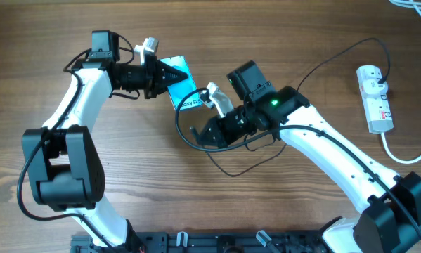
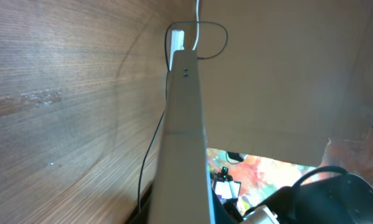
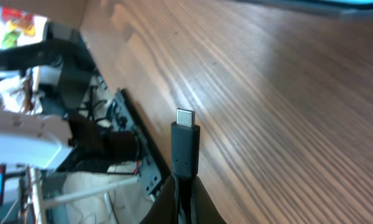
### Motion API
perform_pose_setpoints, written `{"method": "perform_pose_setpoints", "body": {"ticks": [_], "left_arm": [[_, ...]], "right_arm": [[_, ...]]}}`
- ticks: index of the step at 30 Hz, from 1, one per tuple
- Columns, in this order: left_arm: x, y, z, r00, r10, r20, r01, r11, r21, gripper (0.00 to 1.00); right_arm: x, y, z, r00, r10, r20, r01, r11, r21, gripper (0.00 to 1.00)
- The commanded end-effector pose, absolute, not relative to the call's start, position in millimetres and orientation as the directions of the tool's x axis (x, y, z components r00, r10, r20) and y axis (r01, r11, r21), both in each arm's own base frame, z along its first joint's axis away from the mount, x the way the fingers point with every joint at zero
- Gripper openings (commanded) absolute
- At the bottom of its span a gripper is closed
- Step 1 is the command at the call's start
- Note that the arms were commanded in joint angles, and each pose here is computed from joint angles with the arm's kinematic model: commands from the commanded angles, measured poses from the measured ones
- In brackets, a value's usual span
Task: Plug charger to phone and switch on socket
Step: 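Bring the cable plug toward the phone's bottom port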
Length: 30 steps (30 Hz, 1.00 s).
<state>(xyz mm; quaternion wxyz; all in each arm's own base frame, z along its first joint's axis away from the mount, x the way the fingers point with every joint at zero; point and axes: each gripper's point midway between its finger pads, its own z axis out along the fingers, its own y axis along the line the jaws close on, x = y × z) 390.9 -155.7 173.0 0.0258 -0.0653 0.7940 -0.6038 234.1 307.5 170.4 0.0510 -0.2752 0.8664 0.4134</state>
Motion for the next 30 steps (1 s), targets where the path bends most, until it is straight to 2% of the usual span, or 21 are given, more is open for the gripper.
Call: {"method": "perform_pose_setpoints", "body": {"ticks": [1,9,18,20,30], "left_arm": [[392,-157,184,-0.991,-0.133,0.016,-0.049,0.25,-0.967,0.04],[388,-162,189,-0.995,-0.103,-0.011,-0.013,0.227,-0.974,0.04],[383,-174,192,-0.997,-0.068,-0.021,0.006,0.211,-0.978,0.04],[383,-174,192,-0.997,-0.063,-0.04,0.025,0.211,-0.977,0.04],[383,-174,192,-0.994,-0.051,-0.097,0.084,0.215,-0.973,0.04]], "right_arm": [[251,305,168,-0.885,-0.351,-0.306,-0.463,0.599,0.653,0.04],[270,311,173,-0.87,-0.316,-0.38,-0.493,0.605,0.625,0.04],[274,313,175,-0.871,-0.296,-0.393,-0.489,0.606,0.627,0.04],[280,309,171,-0.881,-0.269,-0.388,-0.464,0.645,0.607,0.04],[290,306,171,-0.909,-0.194,-0.368,-0.393,0.691,0.607,0.04]]}}
